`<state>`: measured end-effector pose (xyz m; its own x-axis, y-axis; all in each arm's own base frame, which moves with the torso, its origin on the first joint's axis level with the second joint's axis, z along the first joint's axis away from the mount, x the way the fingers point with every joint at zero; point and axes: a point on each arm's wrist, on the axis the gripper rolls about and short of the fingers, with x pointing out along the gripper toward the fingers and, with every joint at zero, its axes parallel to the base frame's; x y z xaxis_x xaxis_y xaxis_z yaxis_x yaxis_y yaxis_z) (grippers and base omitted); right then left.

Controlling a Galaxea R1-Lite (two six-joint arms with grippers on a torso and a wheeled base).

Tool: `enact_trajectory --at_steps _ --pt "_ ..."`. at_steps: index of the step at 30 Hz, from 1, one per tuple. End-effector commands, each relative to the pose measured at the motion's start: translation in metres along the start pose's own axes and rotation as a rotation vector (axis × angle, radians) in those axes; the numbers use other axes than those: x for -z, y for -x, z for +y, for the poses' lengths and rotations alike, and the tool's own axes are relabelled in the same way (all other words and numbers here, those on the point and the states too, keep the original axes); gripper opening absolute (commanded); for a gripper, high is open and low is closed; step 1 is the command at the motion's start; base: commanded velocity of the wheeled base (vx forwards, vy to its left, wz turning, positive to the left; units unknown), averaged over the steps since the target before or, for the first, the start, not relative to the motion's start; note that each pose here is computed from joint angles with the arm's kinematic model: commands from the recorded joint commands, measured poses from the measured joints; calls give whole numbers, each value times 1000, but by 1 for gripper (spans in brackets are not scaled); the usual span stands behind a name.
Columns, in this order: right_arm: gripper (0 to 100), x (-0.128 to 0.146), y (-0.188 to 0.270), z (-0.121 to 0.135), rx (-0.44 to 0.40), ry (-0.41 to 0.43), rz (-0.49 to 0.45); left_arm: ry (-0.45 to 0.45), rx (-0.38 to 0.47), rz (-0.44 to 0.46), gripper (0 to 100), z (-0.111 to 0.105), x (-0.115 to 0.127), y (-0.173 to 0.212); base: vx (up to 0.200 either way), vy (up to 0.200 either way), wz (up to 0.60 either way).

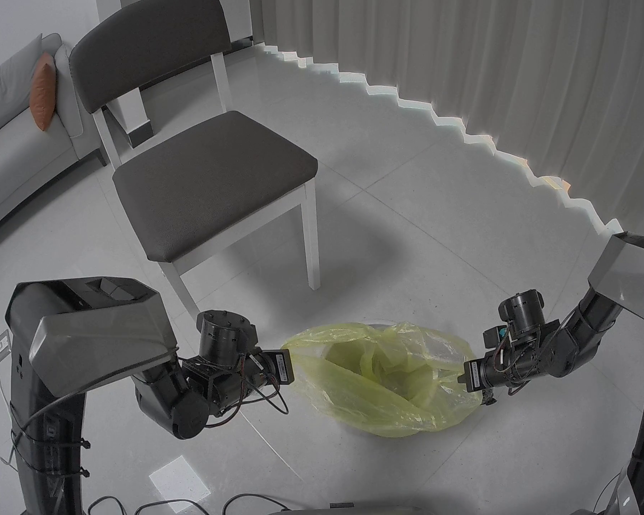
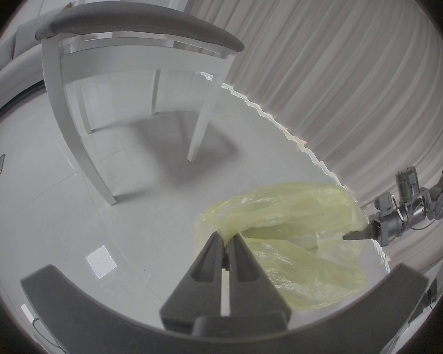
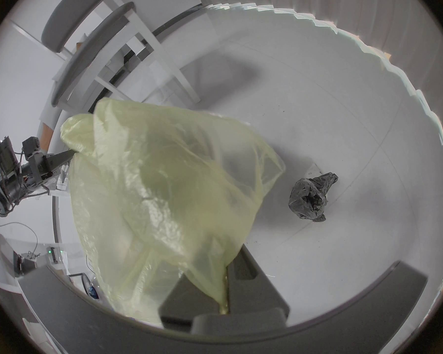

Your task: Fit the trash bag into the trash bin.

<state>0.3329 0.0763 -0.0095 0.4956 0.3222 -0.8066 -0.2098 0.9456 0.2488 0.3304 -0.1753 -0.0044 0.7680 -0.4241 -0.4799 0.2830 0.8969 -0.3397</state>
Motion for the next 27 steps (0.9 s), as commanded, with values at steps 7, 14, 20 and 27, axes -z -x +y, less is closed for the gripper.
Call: enact_trajectory --at_steps 7,14,20,27 --pt "0 0 6 -1 9 -17 -7 24 -36 6 0 16 4 -9 0 0 0" --pt "0 31 11 -2 55 -17 91 0 -4 23 0 0 14 25 0 0 0" --pt "0 55 40 -1 59 4 129 -21 26 62 0 -10 21 69 0 0 0" --pt "0 74 51 0 57 47 177 -31 13 126 0 -7 36 83 0 0 0"
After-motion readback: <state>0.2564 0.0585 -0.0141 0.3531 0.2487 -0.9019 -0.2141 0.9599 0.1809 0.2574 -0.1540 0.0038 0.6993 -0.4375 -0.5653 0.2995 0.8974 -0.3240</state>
